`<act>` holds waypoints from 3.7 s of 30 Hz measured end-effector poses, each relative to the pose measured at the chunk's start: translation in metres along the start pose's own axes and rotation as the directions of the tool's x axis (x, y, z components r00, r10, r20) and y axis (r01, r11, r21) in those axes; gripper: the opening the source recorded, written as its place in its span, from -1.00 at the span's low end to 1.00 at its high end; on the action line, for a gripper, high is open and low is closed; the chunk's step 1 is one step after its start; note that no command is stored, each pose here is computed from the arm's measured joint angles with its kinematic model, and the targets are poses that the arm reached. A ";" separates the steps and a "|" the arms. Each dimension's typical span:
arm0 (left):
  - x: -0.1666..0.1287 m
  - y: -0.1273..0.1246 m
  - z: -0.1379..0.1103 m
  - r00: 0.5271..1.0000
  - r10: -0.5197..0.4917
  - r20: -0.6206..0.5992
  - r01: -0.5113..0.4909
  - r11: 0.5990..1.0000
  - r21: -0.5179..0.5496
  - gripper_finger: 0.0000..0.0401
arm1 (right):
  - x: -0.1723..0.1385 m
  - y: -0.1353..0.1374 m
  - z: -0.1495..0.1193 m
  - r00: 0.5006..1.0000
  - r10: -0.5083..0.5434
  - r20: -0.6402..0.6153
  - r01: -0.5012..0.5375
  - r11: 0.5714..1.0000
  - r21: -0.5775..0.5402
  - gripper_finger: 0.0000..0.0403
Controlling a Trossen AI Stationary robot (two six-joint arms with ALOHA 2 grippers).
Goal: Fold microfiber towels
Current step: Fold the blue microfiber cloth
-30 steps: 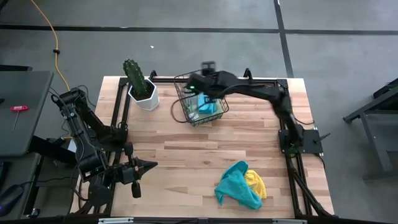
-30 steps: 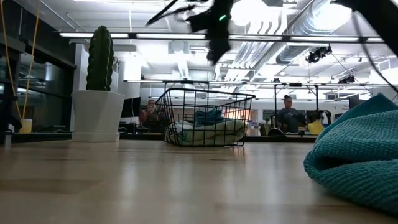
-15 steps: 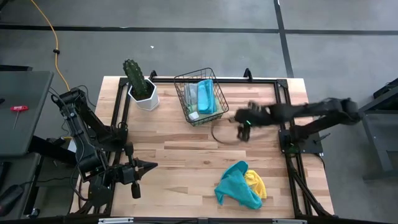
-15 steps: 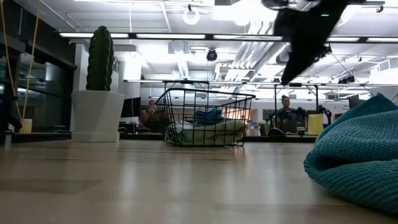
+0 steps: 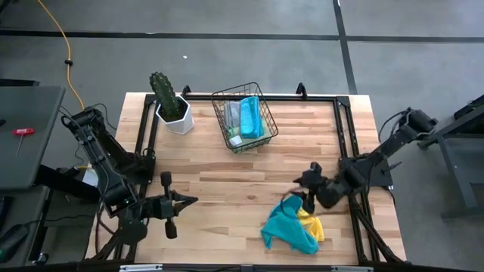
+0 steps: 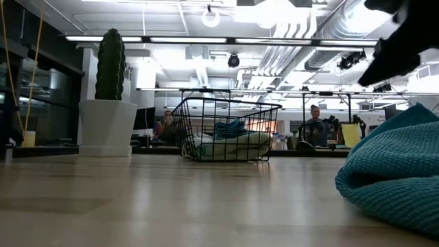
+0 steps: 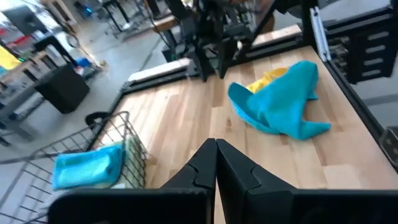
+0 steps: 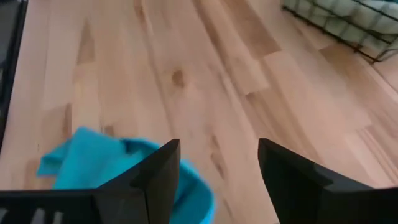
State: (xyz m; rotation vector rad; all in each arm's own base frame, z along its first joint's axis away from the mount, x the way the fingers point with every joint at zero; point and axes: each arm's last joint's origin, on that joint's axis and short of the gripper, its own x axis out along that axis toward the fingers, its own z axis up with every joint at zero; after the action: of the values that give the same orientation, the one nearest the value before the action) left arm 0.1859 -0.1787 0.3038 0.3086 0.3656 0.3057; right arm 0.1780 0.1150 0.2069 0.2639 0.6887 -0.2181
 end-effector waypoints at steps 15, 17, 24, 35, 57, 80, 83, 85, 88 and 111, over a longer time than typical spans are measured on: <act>0.005 0.002 0.000 1.000 -0.017 -0.020 0.017 0.999 -0.030 -1.00 | 0.040 0.054 -0.018 0.911 -0.314 -0.266 0.230 0.925 -0.303 0.02; 0.005 0.002 0.000 1.000 -0.017 -0.020 0.017 0.999 -0.030 -1.00 | 0.044 0.059 -0.018 0.886 -0.349 -0.306 0.247 0.913 -0.326 0.02; 0.005 0.001 0.000 1.000 -0.018 -0.020 0.018 0.999 -0.029 -1.00 | 0.049 0.077 -0.017 0.818 -0.411 -0.402 0.268 0.891 -0.365 0.01; 0.005 0.001 0.000 1.000 -0.020 -0.021 0.019 0.999 -0.028 -1.00 | 0.038 0.083 -0.010 0.810 -0.454 -0.372 0.298 0.864 -0.405 -0.90; 0.007 -0.003 -0.015 0.980 -0.160 -0.117 0.150 0.985 -0.084 -1.00 | 0.073 0.100 0.155 0.930 -0.007 0.368 0.249 0.747 -0.616 -1.00; 0.092 -0.037 -0.064 0.916 -0.135 -0.379 0.109 0.990 -0.092 -0.39 | 0.071 0.108 0.120 0.989 0.105 0.107 -0.008 0.753 -0.658 -1.00; 0.105 -0.058 -0.088 0.850 -0.198 -0.488 0.202 0.978 -0.045 -0.19 | 0.074 0.103 0.123 0.991 0.089 0.105 0.001 0.760 -0.650 -1.00; 0.110 -0.066 -0.099 0.829 -0.204 -0.521 0.212 0.976 -0.044 -0.08 | 0.075 0.101 0.123 0.992 0.080 0.101 0.004 0.764 -0.645 -1.00; 0.114 -0.072 -0.108 0.815 -0.188 -0.548 0.197 0.979 -0.042 0.00 | 0.076 0.099 0.125 0.992 0.074 0.101 0.007 0.773 -0.635 -1.00; 0.152 -0.059 -0.131 0.626 -0.295 -0.722 0.268 0.951 -0.156 -0.65 | 0.077 0.098 0.125 0.993 0.070 0.095 0.006 0.776 -0.631 -1.00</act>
State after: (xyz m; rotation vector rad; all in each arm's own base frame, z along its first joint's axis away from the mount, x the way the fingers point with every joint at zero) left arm 0.2837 -0.1482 0.1210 0.0691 1.2170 0.1071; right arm 0.3377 0.1602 0.2659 -0.3865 0.6066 0.0422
